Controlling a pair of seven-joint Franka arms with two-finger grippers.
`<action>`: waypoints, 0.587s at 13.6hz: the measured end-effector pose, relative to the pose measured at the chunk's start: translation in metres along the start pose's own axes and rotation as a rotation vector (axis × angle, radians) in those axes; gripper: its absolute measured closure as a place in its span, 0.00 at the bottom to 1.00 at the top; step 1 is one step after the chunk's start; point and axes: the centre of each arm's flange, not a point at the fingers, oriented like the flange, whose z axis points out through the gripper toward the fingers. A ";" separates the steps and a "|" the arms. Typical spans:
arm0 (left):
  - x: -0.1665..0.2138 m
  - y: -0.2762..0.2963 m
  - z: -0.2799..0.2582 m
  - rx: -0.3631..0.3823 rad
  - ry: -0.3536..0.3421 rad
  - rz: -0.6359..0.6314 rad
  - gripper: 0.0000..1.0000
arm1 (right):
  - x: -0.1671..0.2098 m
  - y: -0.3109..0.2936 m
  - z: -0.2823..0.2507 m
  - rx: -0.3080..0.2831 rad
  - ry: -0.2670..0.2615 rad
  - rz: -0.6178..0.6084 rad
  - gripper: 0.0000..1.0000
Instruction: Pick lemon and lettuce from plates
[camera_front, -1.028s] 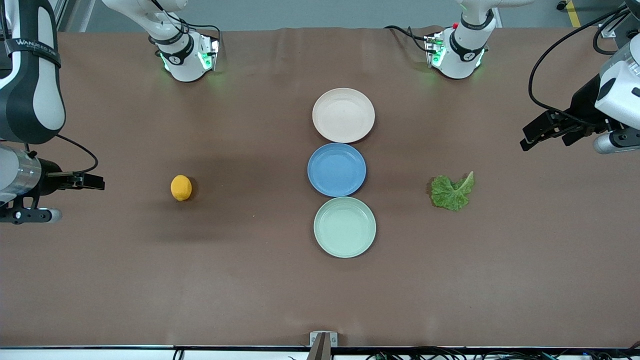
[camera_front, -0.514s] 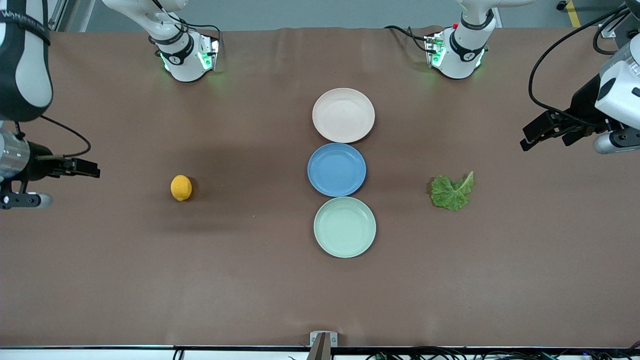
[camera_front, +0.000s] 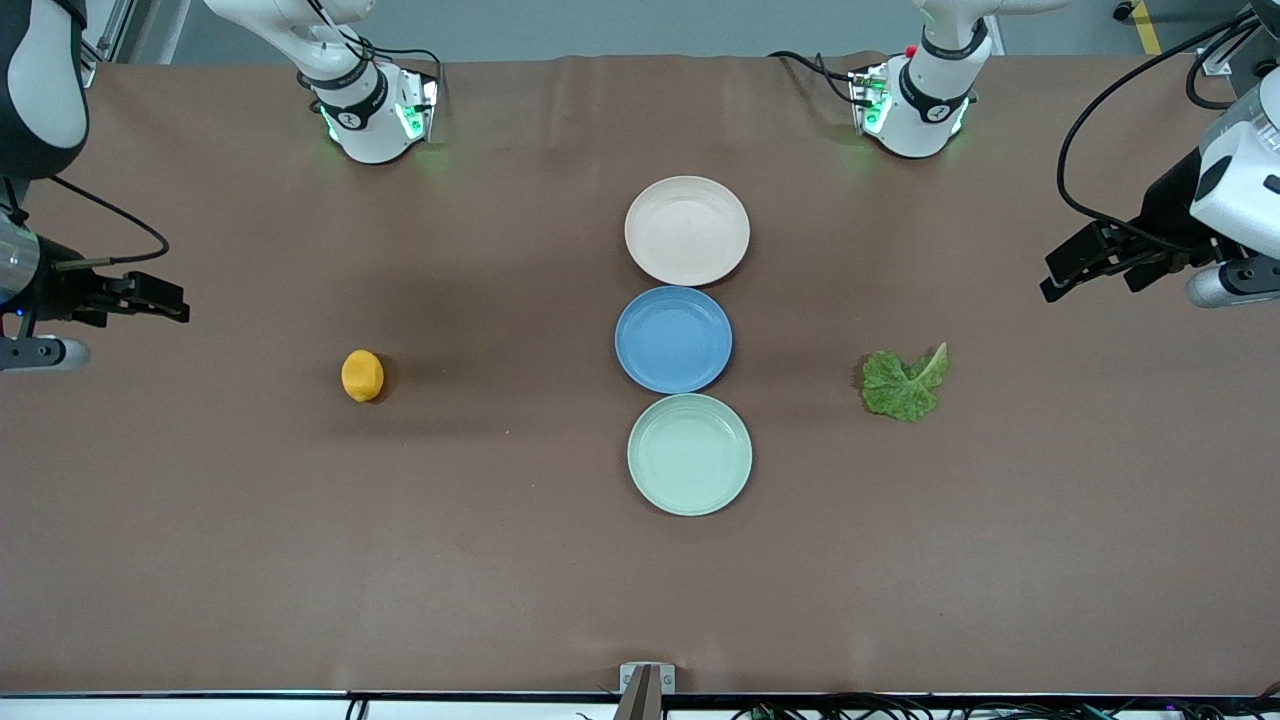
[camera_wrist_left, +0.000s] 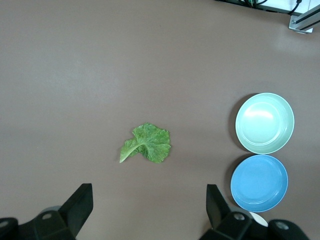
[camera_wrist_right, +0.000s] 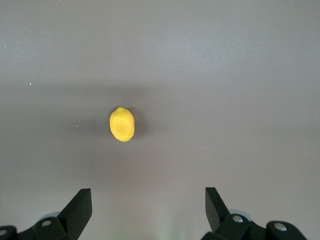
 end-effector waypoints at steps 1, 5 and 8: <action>0.000 0.000 0.000 0.000 0.000 0.000 0.00 | -0.007 -0.002 -0.002 0.000 0.010 -0.003 0.00; 0.000 0.000 0.000 0.000 0.000 0.000 0.00 | -0.041 -0.006 -0.012 -0.001 0.039 -0.005 0.00; 0.000 0.000 0.000 0.000 0.000 0.000 0.00 | -0.052 -0.006 -0.023 -0.002 0.060 -0.005 0.00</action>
